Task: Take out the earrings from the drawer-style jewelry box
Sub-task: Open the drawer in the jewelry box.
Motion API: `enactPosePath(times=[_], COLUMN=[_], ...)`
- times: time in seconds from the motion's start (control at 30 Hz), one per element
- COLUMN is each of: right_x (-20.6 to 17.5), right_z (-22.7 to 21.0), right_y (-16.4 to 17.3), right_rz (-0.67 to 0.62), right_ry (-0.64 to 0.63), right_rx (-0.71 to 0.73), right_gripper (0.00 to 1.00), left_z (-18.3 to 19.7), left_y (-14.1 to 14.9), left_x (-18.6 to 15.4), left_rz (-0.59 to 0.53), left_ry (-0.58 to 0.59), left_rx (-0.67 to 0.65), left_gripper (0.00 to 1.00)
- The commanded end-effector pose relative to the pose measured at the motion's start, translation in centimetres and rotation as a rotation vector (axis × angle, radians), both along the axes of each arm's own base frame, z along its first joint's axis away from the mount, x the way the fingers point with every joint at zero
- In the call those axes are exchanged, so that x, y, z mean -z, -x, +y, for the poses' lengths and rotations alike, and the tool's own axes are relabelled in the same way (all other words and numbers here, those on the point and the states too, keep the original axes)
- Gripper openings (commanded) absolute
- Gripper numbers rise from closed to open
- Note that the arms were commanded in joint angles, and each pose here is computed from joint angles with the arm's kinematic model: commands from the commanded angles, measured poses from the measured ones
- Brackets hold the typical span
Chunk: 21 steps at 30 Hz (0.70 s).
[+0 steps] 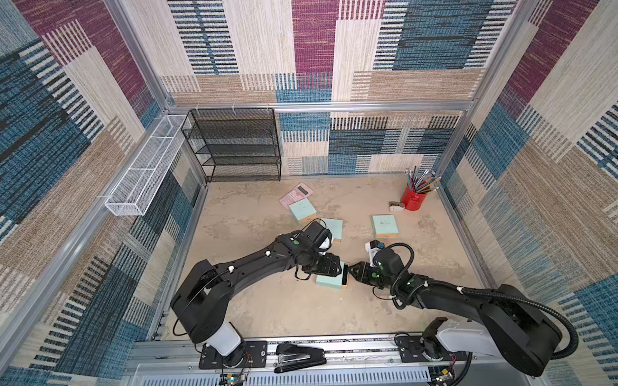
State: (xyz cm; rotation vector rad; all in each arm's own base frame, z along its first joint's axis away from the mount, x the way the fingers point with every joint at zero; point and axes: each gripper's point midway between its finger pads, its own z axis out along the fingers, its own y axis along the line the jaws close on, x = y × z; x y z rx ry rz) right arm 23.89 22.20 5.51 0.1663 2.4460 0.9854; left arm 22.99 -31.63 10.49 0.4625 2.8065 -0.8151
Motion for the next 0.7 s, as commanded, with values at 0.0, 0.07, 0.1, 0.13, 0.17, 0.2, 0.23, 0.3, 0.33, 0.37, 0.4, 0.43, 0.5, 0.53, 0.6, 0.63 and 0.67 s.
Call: enactPosePath(times=[0.0,0.07,0.1,0.13,0.17,0.2,0.23,0.3,0.33,0.37,0.4,0.43,0.5,0.53,0.6,0.63,0.67], right_x=[0.7,1.0,1.0,0.9,1.1,1.2,1.3,1.4,1.4,1.4,1.4,1.5,1.5,1.5,1.3,1.3,1.1], right_z=[-0.2,-0.2,-0.1,0.0,0.0,0.1,0.2,0.3,0.3,0.4,0.5,0.5,0.5,0.5,0.6,0.6,0.6], right_y=[0.5,0.6,0.6,0.5,0.6,0.6,0.6,0.5,0.5,0.4,0.4,0.3,0.2,0.2,0.1,0.1,0.0], right_rz=[0.021,0.030,0.033,0.031,0.034,0.038,0.039,0.043,0.042,0.041,0.042,0.042,0.041,0.039,0.032,0.028,0.023], right_ry=[0.015,0.009,0.008,0.003,0.002,0.000,-0.001,0.001,-0.002,-0.006,-0.006,-0.004,-0.005,-0.006,-0.014,-0.015,-0.018], right_rx=[-0.008,-0.010,-0.010,-0.010,-0.013,-0.015,-0.018,-0.019,-0.021,-0.022,-0.024,-0.023,-0.023,-0.023,-0.022,-0.023,-0.024], right_gripper=[0.27,0.26,0.26,0.26,0.26,0.25,0.25,0.25,0.25,0.24,0.24,0.24,0.23,0.23,0.22,0.22,0.21], left_z=[-1.4,-1.5,-1.6,-1.7,-1.7,-1.8,-1.8,-2.0,-2.0,-2.0,-2.1,-2.1,-2.1,-2.1,-2.1,-2.1,-2.1], left_y=[-0.6,-0.9,-1.0,-1.1,-1.1,-1.2,-1.2,-1.3,-1.3,-1.3,-1.3,-1.3,-1.3,-1.3,-1.3,-1.3,-1.3], left_x=[-0.6,-0.4,-0.3,-0.2,-0.1,0.0,0.2,0.3,0.4,0.5,0.6,0.6,0.7,0.7,0.8,0.8,0.9], left_rz=[-0.005,-0.002,-0.001,0.001,0.003,0.006,0.010,0.015,0.019,0.019,0.021,0.022,0.023,0.024,0.027,0.026,0.029], left_ry=[0.048,0.043,0.042,0.038,0.034,0.031,0.026,0.027,0.027,0.026,0.027,0.027,0.027,0.025,0.024,0.025,0.022], left_rx=[0.016,0.009,0.008,0.009,0.010,0.011,0.010,0.013,0.012,0.012,0.011,0.011,0.010,0.010,0.011,0.013,0.013], left_gripper=[0.74,0.72,0.71,0.71,0.70,0.69,0.68,0.67,0.67,0.67,0.67,0.67,0.67,0.67,0.67,0.67,0.67])
